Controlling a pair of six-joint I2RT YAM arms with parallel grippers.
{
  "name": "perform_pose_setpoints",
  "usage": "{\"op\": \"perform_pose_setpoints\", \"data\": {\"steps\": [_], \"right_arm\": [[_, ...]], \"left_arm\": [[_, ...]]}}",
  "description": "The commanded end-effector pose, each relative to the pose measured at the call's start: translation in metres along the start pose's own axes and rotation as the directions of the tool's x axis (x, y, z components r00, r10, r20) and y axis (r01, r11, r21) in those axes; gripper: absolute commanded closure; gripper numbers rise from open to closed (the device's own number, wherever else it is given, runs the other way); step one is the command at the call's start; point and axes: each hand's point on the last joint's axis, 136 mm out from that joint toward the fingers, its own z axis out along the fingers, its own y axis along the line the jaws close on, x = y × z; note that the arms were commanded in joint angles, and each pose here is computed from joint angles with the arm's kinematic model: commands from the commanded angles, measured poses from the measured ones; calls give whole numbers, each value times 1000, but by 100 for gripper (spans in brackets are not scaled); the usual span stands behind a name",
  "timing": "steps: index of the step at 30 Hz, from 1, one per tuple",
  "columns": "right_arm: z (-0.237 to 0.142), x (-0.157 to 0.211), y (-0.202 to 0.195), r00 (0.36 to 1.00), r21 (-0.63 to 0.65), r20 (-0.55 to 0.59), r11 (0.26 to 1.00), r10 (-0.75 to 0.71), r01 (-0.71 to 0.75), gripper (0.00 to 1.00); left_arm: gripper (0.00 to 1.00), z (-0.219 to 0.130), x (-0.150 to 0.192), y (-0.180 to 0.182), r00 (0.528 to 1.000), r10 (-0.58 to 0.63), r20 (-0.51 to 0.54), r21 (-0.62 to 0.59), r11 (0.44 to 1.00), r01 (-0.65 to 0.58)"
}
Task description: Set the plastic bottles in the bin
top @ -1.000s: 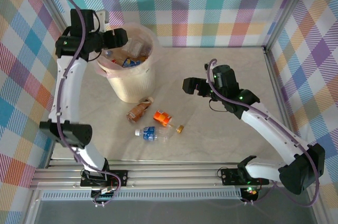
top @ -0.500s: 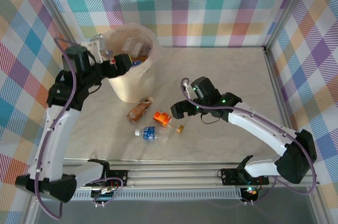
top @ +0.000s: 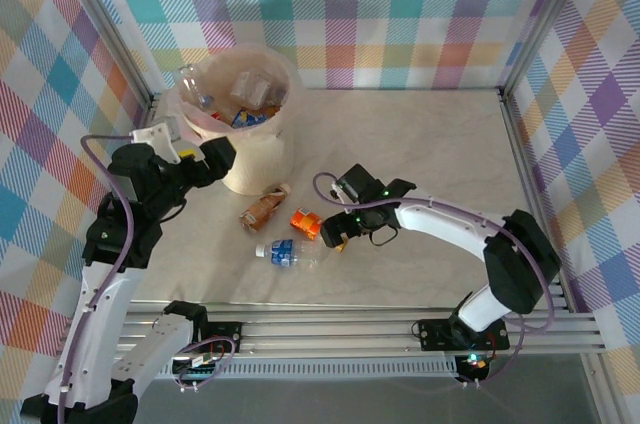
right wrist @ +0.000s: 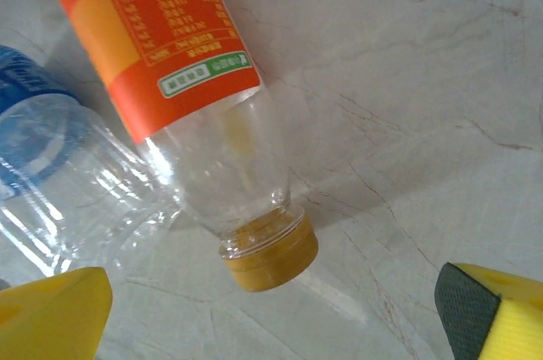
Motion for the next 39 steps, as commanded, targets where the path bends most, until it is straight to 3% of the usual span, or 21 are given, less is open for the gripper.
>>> {"op": "perform_pose_setpoints", "data": {"steps": [1, 11, 24, 32, 39], "right_arm": [[0, -17, 8, 999, -11, 23, 999, -38, 38, 1], [22, -44, 26, 997, -59, 5, 995, -79, 79, 0], [46, -49, 32, 992, -77, -51, 991, -117, 113, 0], [57, -45, 9, 994, 30, -78, 996, -80, 82, 1], [58, -45, -24, 997, 111, -71, 994, 32, -24, 8]], "left_arm": [[0, 2, -3, -1, 1000, -8, 30, 5, 1000, 8], [0, 4, -1, 8, 999, 14, 52, -24, 1000, -13], [0, 4, -5, 7, 997, 17, 69, -21, 1000, -15], [0, 3, -6, 5, 997, 7, 75, -12, 1000, -6], [0, 1, -7, 3, 997, 4, 81, -4, 1000, -4]]}}
